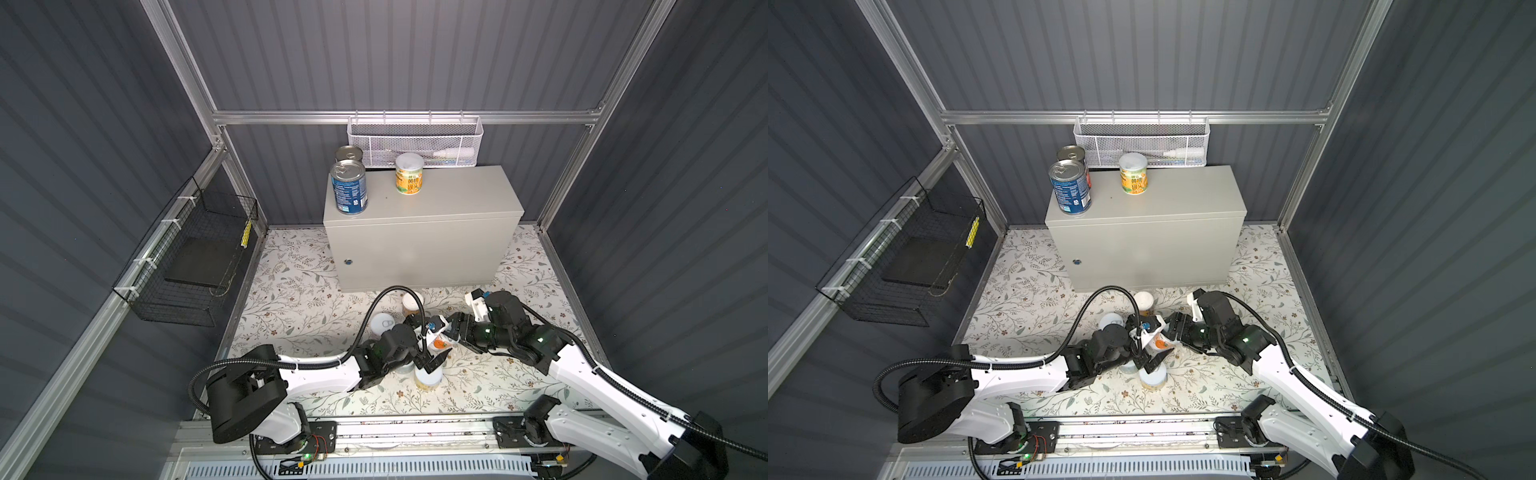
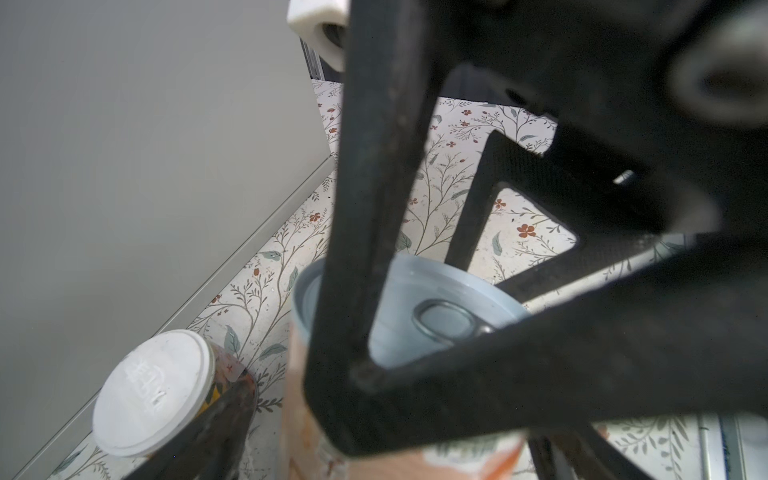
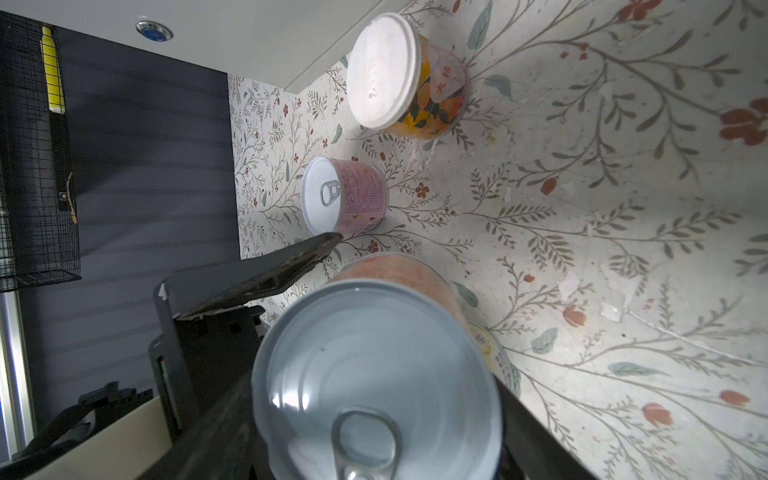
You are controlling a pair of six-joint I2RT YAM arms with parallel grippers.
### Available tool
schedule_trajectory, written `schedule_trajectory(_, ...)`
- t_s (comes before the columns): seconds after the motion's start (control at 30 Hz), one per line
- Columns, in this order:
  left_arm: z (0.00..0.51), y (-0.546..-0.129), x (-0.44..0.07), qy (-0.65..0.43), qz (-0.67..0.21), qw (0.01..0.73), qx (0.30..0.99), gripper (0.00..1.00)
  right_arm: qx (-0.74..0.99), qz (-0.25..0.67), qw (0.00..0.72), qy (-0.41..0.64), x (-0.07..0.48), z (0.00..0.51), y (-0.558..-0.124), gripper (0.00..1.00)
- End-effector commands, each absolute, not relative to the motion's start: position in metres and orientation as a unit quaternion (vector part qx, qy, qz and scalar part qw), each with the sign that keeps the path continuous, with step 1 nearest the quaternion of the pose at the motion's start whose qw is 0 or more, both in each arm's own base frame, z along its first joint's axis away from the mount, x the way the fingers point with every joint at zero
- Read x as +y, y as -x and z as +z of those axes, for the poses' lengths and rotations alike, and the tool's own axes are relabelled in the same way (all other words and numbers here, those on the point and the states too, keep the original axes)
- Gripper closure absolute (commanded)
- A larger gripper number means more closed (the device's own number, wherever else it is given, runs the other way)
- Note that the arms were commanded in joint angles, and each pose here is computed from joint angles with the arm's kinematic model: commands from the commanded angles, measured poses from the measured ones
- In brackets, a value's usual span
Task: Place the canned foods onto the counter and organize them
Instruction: 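Close the left gripper on the salmon can held by the right gripper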
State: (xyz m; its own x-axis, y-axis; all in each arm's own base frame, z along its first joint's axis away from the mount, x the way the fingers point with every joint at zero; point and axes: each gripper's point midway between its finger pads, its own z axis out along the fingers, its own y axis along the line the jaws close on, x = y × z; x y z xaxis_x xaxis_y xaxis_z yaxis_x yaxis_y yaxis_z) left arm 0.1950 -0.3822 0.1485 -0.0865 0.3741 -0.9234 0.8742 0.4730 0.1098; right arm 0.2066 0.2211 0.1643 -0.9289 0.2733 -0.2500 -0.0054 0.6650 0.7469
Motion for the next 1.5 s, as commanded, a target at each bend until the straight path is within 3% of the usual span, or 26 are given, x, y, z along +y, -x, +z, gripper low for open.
schedule_trajectory(0.0, 0.162, -0.199, -0.391, -0.442, -0.26, 0.518, 0.685, 0.0, 0.876, 0.438, 0.192, -0.065, 0.23, 0.182, -0.209, 0.29)
schedule_trajectory(0.17, 0.16, -0.202, -0.39, -0.433, -0.256, 0.523, 0.688, 0.02, 0.878, 0.438, 0.184, -0.057, 0.234, 0.18, -0.204, 0.29)
schedule_trajectory(0.27, 0.158, -0.202, -0.39, -0.434, -0.254, 0.521, 0.689, 0.08, 0.878, 0.44, 0.178, -0.054, 0.235, 0.178, -0.202, 0.3)
schedule_trajectory(0.73, 0.152, -0.203, -0.392, -0.438, -0.249, 0.517, 0.692, 0.05, 0.875, 0.452, 0.166, -0.042, 0.241, 0.182, -0.196, 0.31)
schedule_trajectory(0.77, 0.152, -0.203, -0.392, -0.439, -0.25, 0.517, 0.691, 0.06, 0.874, 0.454, 0.167, -0.041, 0.242, 0.182, -0.197, 0.31)
schedule_trajectory(0.9, 0.15, -0.201, -0.394, -0.448, -0.25, 0.511, 0.69, 0.29, 0.875, 0.454, 0.165, -0.037, 0.243, 0.182, -0.197, 0.31)
schedule_trajectory(1.47, 0.169, -0.199, -0.385, -0.426, -0.271, 0.532, 0.68, 0.37, 0.876, 0.452, 0.164, -0.033, 0.244, 0.179, -0.197, 0.29)
